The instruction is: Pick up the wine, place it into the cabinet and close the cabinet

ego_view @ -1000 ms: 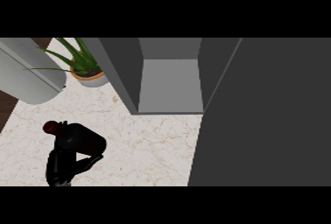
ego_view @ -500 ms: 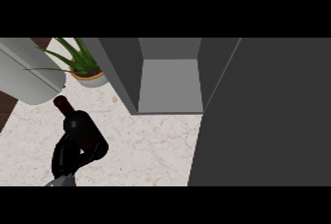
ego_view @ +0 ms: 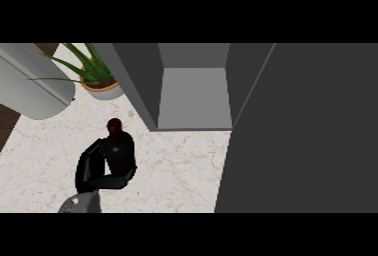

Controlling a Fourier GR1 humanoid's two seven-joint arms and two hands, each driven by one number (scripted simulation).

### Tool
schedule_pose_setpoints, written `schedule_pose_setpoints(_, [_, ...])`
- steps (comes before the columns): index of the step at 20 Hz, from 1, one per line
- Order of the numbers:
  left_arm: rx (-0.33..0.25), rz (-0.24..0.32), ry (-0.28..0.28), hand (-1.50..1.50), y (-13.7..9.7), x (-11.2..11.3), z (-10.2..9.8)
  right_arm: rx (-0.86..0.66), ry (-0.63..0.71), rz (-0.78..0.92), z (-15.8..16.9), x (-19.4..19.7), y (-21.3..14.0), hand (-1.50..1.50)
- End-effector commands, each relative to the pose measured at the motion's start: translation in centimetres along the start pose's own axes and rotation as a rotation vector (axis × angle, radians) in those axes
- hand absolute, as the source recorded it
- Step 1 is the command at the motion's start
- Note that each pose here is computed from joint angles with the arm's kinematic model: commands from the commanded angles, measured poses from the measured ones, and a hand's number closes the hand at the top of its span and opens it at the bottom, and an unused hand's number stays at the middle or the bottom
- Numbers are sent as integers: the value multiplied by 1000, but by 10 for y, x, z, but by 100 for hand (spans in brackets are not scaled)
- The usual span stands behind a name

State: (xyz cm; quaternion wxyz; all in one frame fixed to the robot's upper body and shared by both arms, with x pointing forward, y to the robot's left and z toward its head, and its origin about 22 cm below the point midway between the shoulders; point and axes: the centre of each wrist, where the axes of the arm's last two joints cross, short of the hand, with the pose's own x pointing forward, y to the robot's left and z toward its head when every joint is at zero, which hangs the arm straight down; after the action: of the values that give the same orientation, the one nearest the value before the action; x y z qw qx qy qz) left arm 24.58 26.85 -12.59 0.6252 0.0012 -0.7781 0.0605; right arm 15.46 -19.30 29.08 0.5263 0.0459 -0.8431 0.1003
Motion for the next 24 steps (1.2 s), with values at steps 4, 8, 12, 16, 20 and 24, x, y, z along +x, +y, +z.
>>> schedule_pose_setpoints(4, [-142,-1,-134,150,-36,21,-24,39,19,-35,21,-1,-9,-150])
schedule_pose_setpoints(8, [-186,-14,-202,150,-60,43,-31,32,31,-31,21,6,-9,-150])
schedule_pose_setpoints(12, [-237,49,-188,150,-75,65,-41,32,37,-38,9,11,-9,-150])
schedule_pose_setpoints(16, [-270,132,-170,150,-112,94,-41,55,21,-59,32,7,-6,-150])
schedule_pose_setpoints(20, [-248,173,-166,150,-140,138,-52,42,24,-49,6,7,-8,-150])
schedule_pose_setpoints(24, [-265,178,-159,150,-177,167,-62,36,17,-42,4,2,-10,-150])
